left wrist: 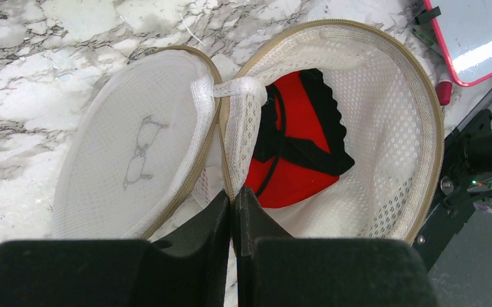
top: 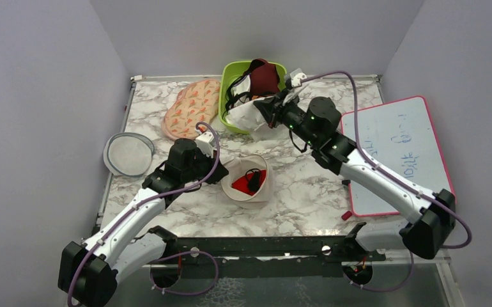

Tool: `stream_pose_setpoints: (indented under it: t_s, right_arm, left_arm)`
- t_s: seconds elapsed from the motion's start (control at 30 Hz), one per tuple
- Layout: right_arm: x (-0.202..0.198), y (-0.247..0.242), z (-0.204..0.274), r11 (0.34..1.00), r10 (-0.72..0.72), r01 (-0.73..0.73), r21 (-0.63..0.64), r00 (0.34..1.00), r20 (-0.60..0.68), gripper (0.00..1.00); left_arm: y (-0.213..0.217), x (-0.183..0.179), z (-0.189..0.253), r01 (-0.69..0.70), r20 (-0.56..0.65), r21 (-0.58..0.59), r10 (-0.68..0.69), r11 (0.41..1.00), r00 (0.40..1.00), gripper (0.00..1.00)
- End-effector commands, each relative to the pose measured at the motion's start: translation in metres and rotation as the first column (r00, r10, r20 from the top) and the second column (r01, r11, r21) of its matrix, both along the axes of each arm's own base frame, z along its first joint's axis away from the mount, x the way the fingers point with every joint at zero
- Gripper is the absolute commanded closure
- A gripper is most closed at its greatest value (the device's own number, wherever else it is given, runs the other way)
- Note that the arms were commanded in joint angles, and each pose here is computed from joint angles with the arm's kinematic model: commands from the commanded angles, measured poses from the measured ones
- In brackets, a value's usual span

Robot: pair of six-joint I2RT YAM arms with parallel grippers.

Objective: Unzip the laundry bag and remove the bra
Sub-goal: Pick up the bra from the laundry bag, then place the bra in the bin.

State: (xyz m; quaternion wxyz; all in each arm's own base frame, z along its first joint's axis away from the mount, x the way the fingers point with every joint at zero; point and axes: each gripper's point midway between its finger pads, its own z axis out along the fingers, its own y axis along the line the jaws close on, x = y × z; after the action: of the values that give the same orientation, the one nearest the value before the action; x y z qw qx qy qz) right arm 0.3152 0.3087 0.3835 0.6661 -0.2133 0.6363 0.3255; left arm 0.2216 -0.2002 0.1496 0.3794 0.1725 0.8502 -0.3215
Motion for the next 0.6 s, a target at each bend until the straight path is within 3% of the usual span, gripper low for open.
stream_pose_setpoints:
  t_s: [0.0, 0.23, 0.57]
  right_arm:
    - [0.035, 0.019, 0.01, 0.997, -0.053, 0.05, 0.06, 0.997, 0.051, 0.99]
    - [0.096, 0.057, -0.031, 0.991, -0.05, 0.055, 0.123, 0.998, -0.049, 0.99]
    - [0.21, 0.065, -0.119, 0.979, -0.093, 0.127, 0.157, 0.974, -0.206, 0.99]
  left_arm:
    - [0.002, 0.007, 0.019, -0.006, 0.082, 0.006, 0.005, 1.0, 0.997, 1.0]
    - [-0.001, 0.006, 0.025, 0.016, 0.113, -0.016, -0.014, 1.0, 0.993, 1.0]
    - [0.003, 0.008, 0.03, -0.002, 0.141, -0.011, 0.003, 1.0, 0.99, 1.0]
